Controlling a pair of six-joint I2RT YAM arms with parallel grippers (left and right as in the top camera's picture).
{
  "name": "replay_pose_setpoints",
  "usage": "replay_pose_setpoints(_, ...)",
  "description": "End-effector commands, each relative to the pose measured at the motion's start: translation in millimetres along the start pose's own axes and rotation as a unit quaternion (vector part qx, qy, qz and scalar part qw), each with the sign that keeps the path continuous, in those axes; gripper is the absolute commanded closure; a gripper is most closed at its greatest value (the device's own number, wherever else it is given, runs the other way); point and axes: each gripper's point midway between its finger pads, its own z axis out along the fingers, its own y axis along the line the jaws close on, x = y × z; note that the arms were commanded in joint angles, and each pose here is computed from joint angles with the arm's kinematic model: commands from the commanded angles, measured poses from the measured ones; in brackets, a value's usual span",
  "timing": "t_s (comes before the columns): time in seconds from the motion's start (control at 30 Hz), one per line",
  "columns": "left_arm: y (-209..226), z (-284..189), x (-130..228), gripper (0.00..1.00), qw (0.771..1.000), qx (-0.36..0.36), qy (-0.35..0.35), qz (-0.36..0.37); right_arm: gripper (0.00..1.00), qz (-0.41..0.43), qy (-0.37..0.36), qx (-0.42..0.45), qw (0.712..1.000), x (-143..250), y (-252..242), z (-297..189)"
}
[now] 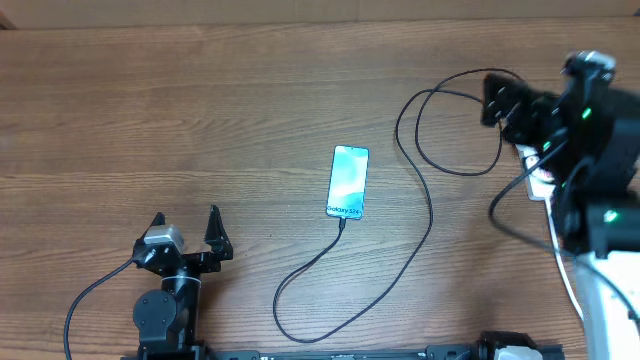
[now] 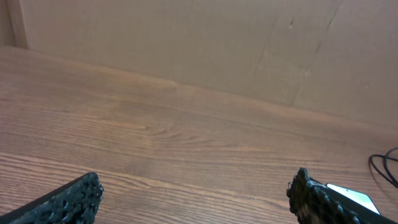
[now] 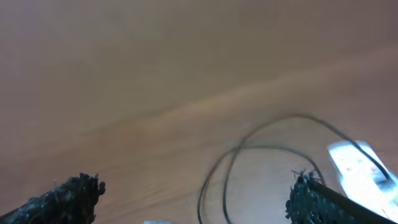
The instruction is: Plug charger to phone and switch on socket
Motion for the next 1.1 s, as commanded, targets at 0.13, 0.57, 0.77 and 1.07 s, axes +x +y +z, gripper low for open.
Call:
replay_pose_setpoints(0.13, 2, 0, 0, 0.01, 1.0, -0.004, -0.003, 0.011, 0.0, -0.027, -0.075, -0.064, 0.995, 35, 18, -14)
replay_pose_setpoints(0.57, 2, 0, 0, 0.01, 1.0, -0.004, -0.003, 0.011, 0.0, -0.049, -0.207, -0.132, 0.968, 90, 13, -41)
replay_pose_setpoints(0.77, 2, 0, 0, 0.01, 1.0, -0.004, -0.003, 0.011, 0.0, -0.049, -0.23, -0.134, 0.963, 112, 2, -49)
replay_pose_setpoints(1.07, 2, 0, 0, 0.01, 1.0, -0.004, -0.003, 0.011, 0.0, -0.048, -0.242, -0.136, 0.96, 143, -9, -54)
